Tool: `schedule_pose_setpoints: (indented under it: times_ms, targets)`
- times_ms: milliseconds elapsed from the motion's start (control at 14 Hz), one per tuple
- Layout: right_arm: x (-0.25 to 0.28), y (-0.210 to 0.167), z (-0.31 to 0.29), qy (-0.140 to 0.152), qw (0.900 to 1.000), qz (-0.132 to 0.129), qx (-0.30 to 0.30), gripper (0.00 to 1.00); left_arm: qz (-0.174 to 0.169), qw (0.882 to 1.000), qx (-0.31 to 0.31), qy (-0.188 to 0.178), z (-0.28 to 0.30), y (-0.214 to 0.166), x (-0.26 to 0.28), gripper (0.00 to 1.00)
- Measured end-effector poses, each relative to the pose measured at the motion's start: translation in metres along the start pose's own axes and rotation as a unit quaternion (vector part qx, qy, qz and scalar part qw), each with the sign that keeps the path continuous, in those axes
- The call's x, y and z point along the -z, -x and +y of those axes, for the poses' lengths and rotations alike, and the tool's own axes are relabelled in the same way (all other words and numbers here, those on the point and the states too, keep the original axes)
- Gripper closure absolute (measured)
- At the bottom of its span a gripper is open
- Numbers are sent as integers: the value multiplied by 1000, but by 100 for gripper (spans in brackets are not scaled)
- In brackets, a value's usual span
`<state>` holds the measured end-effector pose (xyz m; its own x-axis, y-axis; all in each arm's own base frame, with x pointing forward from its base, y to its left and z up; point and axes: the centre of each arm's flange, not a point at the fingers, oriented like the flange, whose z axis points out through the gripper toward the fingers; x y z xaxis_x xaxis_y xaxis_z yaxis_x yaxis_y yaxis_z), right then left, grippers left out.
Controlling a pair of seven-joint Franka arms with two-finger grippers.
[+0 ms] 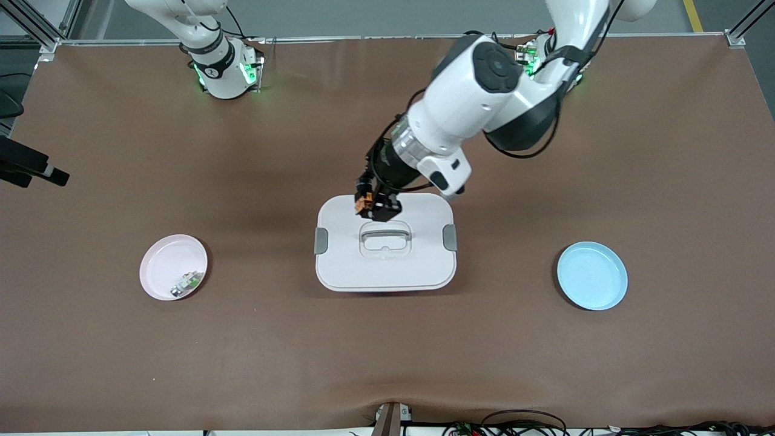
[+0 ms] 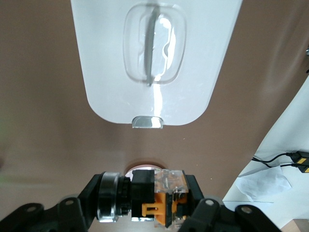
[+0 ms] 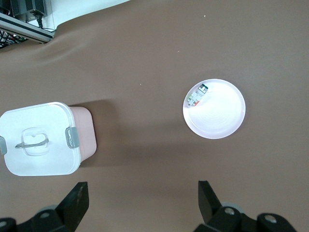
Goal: Transfer orange switch to right arm and place
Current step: 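Carry the switch over the white box with the left gripper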
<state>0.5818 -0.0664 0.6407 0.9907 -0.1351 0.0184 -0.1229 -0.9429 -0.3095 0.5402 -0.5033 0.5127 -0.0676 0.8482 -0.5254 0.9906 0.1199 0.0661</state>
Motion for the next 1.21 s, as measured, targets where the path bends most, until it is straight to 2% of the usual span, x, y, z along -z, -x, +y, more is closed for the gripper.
schedule_pose_setpoints:
  times_ms: [214,285,570,855,1069,1211]
  targets:
    - [-22,-8,3,-6,1000,-22,2,0,12,1000,-15,18,-35,24,-31,27]
    - [-31,-11,2,-16,999,-30,10,0,14,999,-21,25,-49,33,-42,27]
    - [-68,-15,-5,-98,993,-54,39,0,8,999,-24,31,-90,55,-75,27]
    - [-118,-11,-11,-144,984,-77,66,0,11,1000,13,21,-98,48,-111,27]
    - [-146,-5,-24,-187,975,-95,80,0,7,1000,19,1,-114,48,-133,27]
    - [-169,1,-26,-224,965,-100,96,0,5,1000,10,-5,-120,52,-133,27]
